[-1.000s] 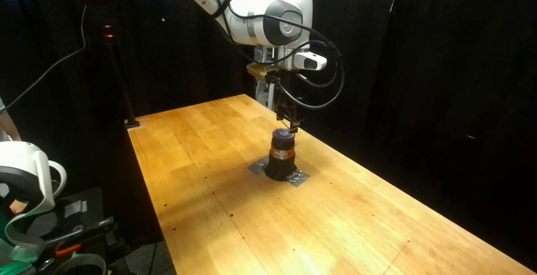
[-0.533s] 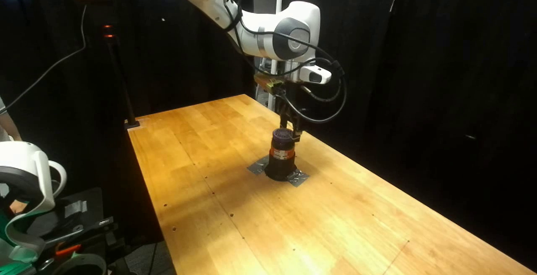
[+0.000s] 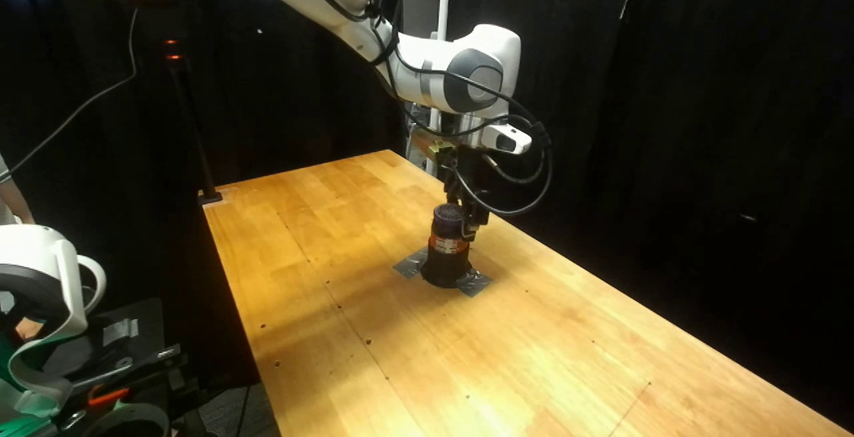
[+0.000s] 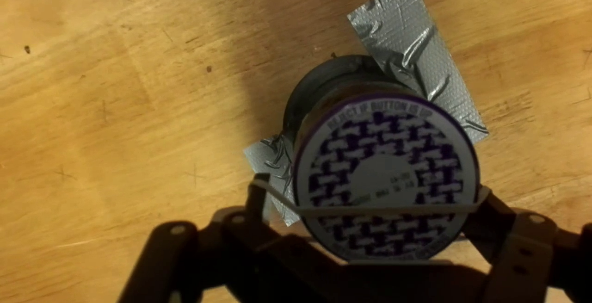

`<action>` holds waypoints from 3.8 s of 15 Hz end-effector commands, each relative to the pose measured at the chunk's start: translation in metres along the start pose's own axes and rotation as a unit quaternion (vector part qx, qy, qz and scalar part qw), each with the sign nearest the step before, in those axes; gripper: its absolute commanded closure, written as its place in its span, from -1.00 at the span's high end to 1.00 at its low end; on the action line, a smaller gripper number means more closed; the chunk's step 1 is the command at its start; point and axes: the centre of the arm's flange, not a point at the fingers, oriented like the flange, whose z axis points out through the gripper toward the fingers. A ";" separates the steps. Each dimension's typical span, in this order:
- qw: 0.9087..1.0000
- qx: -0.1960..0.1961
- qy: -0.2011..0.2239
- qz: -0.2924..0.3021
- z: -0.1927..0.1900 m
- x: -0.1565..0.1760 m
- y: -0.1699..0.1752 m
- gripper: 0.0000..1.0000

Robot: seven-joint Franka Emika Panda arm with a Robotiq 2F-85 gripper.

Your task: Put a rubber band around the cup

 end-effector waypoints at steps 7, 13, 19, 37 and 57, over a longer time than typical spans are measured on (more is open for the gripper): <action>0.999 0.027 -0.021 -0.006 -0.023 -0.042 0.018 1.00; 0.997 0.051 -0.051 -0.031 -0.006 -0.076 0.032 1.00; 0.998 0.053 -0.044 -0.015 0.015 -0.097 0.036 1.00; 0.946 0.117 0.257 0.159 0.014 -0.206 0.039 -0.89; 0.858 0.124 0.431 0.250 0.036 -0.219 0.001 -0.90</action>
